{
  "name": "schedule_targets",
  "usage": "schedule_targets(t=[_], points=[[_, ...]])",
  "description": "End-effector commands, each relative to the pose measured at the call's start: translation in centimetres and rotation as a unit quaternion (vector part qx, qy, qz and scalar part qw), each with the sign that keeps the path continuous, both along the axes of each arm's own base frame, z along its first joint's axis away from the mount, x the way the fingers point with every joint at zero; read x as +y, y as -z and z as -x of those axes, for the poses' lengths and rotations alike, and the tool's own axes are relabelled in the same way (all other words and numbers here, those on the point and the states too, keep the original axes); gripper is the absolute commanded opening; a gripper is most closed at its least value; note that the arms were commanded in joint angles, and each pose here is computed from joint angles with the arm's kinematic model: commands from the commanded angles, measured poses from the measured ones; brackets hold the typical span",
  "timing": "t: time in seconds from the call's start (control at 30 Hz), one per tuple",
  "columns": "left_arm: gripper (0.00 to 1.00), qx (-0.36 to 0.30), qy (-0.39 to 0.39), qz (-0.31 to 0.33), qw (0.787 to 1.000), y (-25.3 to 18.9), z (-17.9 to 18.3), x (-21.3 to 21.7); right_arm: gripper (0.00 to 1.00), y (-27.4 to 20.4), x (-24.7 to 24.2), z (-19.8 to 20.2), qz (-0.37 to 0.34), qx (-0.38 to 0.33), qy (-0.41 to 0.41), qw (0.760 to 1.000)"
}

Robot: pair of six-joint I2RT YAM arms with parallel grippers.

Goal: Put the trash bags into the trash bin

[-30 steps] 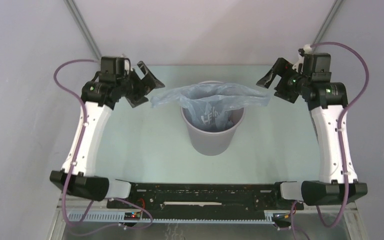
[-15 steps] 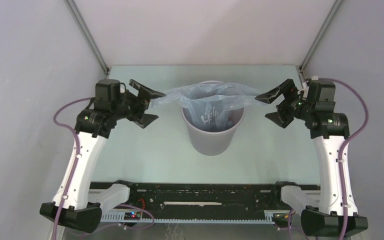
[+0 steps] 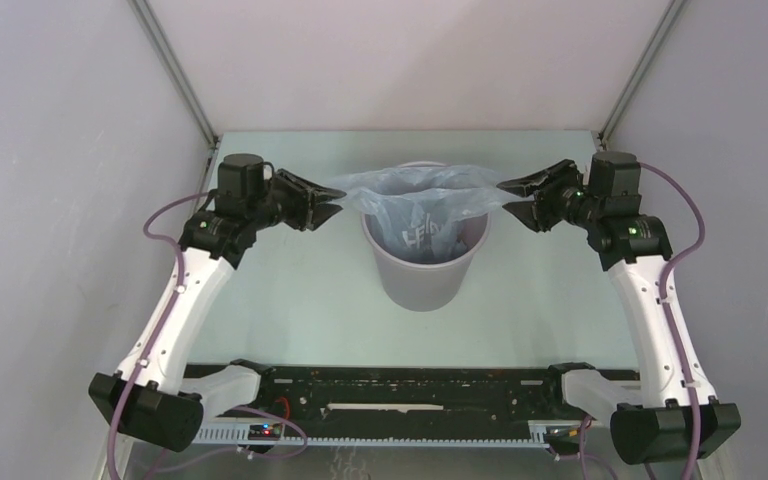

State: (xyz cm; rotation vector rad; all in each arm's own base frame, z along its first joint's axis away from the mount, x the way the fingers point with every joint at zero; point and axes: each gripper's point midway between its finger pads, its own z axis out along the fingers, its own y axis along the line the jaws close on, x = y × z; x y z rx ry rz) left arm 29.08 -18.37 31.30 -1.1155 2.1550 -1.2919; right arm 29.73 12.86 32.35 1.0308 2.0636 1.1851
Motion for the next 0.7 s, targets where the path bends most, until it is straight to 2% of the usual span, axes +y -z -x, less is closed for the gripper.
schedule_targets(t=[0.0, 0.1, 0.27, 0.33, 0.53, 0.67], points=[[0.27, -0.023, 0.005, -0.004, 1.0, 0.6, -0.6, 0.0, 0.45, -0.6, -0.2, -1.4, -0.013, -0.012, 0.019, 1.0], [0.19, -0.029, 0.004, -0.012, 0.999, 1.1, -0.1, 0.7, 0.21, 0.9, -0.7, -1.1, 0.008, 0.003, 0.02, 1.0], [0.06, -0.032, 0.03, -0.022, 0.999, 2.3, 0.9, 0.8, 0.0, 2.5, -1.2, -0.9, 0.03, -0.021, -0.01, 0.999], [0.01, -0.027, 0.047, -0.024, 0.998, 3.1, 1.5, 0.6, 0.0, 2.7, -0.9, -0.6, 0.04, -0.032, -0.04, 0.998], [0.0, -0.043, 0.094, -0.044, 0.994, 4.2, 3.1, 0.3, 0.0, 3.2, 0.6, 1.6, 0.031, -0.067, -0.178, 0.981], [0.0, -0.045, 0.14, -0.069, 0.987, 5.5, 4.4, 0.3, 0.0, 3.8, 0.2, 2.8, 0.05, -0.085, -0.215, 0.972]])
